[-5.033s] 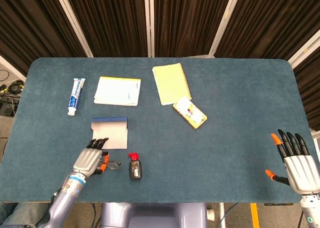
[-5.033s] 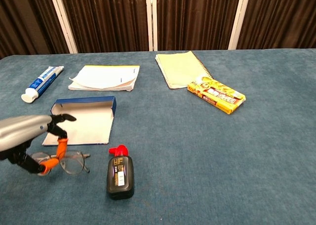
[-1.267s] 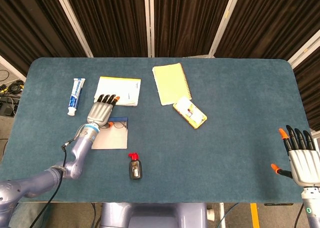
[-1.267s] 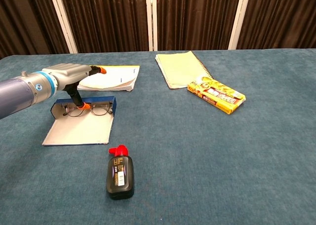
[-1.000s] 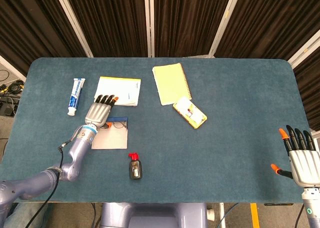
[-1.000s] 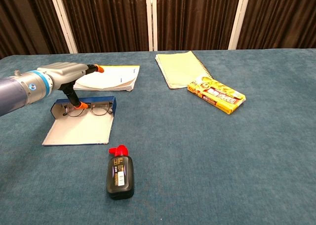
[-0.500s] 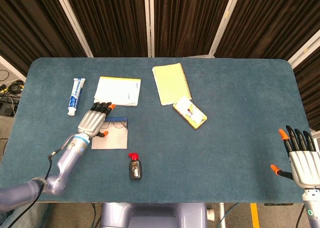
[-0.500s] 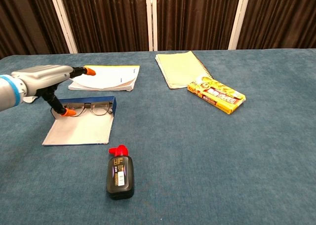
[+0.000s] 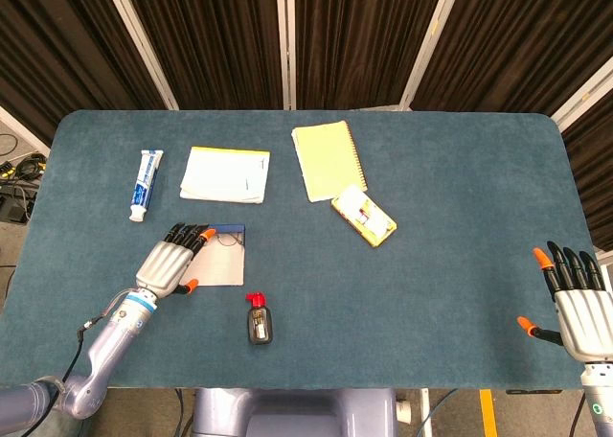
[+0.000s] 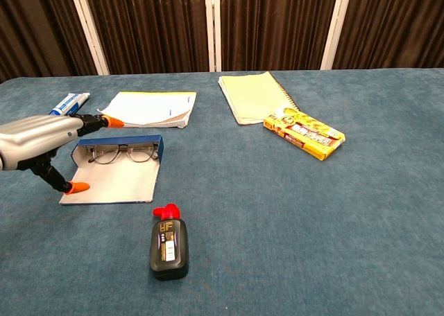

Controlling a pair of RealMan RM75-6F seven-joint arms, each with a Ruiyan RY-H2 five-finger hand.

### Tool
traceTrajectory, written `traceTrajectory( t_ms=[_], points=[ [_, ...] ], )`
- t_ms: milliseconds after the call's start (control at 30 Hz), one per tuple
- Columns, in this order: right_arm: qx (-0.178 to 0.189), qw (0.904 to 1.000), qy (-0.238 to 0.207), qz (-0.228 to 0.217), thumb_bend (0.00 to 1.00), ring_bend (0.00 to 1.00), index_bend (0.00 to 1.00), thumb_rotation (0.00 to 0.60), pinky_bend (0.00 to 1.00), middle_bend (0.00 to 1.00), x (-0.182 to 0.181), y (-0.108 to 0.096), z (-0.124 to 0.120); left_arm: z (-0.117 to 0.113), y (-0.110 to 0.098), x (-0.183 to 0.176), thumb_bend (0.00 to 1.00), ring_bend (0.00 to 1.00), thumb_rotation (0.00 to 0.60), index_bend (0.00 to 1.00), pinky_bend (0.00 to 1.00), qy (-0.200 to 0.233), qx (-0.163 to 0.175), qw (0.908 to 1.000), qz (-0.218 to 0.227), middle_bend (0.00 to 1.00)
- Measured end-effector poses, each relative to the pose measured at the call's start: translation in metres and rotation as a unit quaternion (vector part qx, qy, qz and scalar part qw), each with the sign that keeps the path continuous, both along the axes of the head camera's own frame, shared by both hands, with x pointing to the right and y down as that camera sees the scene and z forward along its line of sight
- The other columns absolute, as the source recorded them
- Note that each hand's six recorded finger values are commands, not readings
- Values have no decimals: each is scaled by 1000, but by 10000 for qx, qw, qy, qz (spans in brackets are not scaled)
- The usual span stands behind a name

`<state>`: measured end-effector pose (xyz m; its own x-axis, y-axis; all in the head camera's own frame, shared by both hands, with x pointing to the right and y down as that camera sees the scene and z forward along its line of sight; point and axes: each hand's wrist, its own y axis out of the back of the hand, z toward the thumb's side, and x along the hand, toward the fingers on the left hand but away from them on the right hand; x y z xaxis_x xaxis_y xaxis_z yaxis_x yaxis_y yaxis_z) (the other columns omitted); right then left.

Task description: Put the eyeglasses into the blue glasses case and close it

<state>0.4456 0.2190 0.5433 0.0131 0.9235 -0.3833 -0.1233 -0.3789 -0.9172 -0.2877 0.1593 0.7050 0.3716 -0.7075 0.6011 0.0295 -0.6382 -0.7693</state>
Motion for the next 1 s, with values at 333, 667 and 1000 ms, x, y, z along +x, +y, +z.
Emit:
traceTrajectory(
  t_ms=[333,667,1000],
  points=[
    [3,10000,4,16,0,0,0,600,0,0,2,-1,0,11,12,9,299,0,600,0,0,44,-132,9999,69,0],
    [4,10000,-7,12,0,0,0,600,0,0,1,-1,-1,22,18,13,298,0,600,0,0,32,-151,9998,83,0],
    [15,10000,-12,22,0,0,0,600,0,0,3,-1,-2,30,19,17,298,0,600,0,0,-10,-96,9999,112,0]
  ],
)
